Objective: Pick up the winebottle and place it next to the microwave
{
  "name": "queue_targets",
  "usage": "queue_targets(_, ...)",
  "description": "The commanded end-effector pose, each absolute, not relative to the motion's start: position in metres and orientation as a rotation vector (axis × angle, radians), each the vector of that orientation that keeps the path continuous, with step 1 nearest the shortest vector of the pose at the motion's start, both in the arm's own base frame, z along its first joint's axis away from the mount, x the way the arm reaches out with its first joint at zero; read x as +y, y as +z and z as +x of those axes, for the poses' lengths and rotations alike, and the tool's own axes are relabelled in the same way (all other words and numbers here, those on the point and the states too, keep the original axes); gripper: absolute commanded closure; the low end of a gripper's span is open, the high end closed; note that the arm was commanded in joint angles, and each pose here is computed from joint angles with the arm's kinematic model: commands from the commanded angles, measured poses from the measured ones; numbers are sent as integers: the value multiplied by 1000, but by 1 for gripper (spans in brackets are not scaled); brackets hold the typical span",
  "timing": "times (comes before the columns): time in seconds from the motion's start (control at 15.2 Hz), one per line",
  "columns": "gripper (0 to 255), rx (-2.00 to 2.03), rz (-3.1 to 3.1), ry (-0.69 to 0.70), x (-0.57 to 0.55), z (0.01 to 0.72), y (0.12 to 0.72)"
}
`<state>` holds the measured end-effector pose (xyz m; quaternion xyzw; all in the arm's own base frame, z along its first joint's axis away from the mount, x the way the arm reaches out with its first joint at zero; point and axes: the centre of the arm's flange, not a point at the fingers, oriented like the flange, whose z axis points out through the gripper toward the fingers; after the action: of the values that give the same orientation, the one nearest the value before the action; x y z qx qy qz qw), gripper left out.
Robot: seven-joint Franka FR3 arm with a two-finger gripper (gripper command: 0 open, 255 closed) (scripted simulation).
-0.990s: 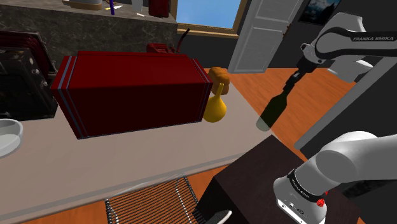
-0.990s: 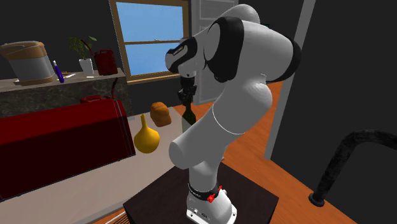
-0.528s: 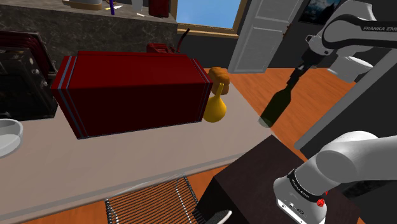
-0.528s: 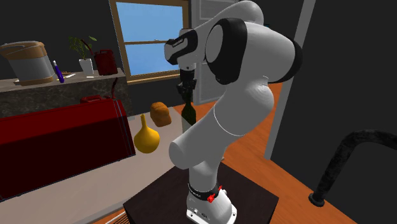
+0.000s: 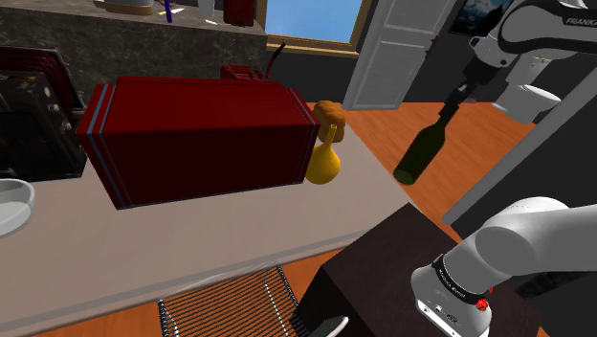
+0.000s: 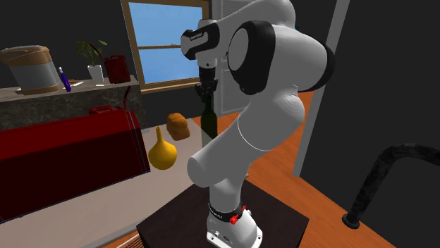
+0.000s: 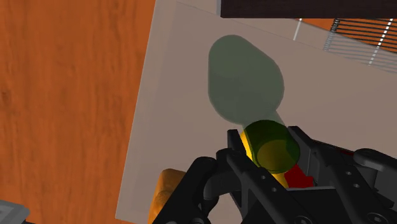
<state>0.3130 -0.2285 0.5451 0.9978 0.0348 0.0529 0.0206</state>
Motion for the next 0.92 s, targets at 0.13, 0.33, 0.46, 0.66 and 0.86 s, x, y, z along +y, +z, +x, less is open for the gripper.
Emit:
queue_targets(0.13, 255, 108, 3094, 164, -228, 313, 566)
queue_targets(0.33, 255, 108, 3094, 164, -228, 313, 582)
queue_targets(0.46, 255, 108, 3094, 164, -228, 313, 593)
queue_targets(0.66, 255, 108, 3094, 164, -228, 313, 608)
queue_targets(0.86, 255, 108, 3094, 164, -228, 313, 624)
